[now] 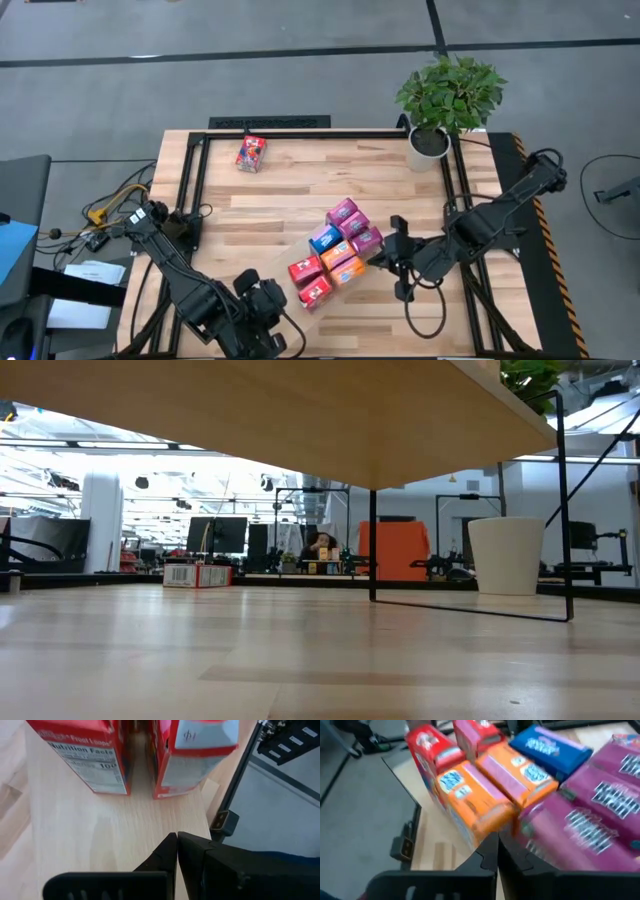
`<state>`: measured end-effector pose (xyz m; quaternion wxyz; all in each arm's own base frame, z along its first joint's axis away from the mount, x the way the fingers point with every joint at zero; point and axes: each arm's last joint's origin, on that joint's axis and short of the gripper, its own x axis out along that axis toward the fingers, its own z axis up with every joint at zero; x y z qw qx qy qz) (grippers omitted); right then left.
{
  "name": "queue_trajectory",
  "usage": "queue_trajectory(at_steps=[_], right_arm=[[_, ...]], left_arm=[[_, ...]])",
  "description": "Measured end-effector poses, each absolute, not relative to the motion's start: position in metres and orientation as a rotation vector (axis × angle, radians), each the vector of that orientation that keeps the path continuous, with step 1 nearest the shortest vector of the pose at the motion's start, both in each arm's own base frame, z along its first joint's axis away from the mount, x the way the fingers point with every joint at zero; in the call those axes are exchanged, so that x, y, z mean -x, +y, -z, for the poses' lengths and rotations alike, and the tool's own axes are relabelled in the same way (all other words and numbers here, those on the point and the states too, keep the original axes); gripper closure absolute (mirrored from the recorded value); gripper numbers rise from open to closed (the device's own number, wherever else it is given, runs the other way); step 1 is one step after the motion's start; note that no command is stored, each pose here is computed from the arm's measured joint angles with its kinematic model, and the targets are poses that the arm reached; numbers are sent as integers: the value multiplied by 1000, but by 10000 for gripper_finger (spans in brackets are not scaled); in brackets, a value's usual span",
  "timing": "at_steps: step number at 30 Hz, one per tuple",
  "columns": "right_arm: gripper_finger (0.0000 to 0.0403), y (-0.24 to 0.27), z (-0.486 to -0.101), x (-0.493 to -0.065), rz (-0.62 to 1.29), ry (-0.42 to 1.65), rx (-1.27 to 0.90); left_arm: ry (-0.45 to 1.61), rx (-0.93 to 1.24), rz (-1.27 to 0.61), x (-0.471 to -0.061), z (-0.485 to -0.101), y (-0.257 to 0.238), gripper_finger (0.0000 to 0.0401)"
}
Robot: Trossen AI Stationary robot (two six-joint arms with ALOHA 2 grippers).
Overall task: Stack cereal on shelf
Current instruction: Put the red cereal box onto the shelf
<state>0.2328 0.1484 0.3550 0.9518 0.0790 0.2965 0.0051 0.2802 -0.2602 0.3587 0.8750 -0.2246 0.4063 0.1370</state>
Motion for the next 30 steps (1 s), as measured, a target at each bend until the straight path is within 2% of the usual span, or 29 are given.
queue_trajectory(at_steps=[5,9,12,16,22,25,27,30], right_arm=[[387,152,-362,-230,-36,582,-160],[389,152,-362,-230,-36,578,-154],[377,148,-366,-226,-36,572,-159],[355,143,-370,-219,-24,581,-168],[321,124,-368,-210,56,651,-117],[301,109,-368,-206,126,678,-82],[289,97,-372,-203,175,672,-65],[279,79,-379,-199,221,641,-36]], left_arm=[[829,380,-280,-280,-359,-259,399],[907,306,-333,-272,-362,-243,391],[926,258,-409,-254,-391,-215,369],[720,168,-396,-237,-436,-182,314],[672,49,-575,-235,-457,-105,220],[719,136,-732,-242,-454,-53,184],[772,192,-855,-241,-445,-14,174],[861,234,-972,-224,-435,36,179]])
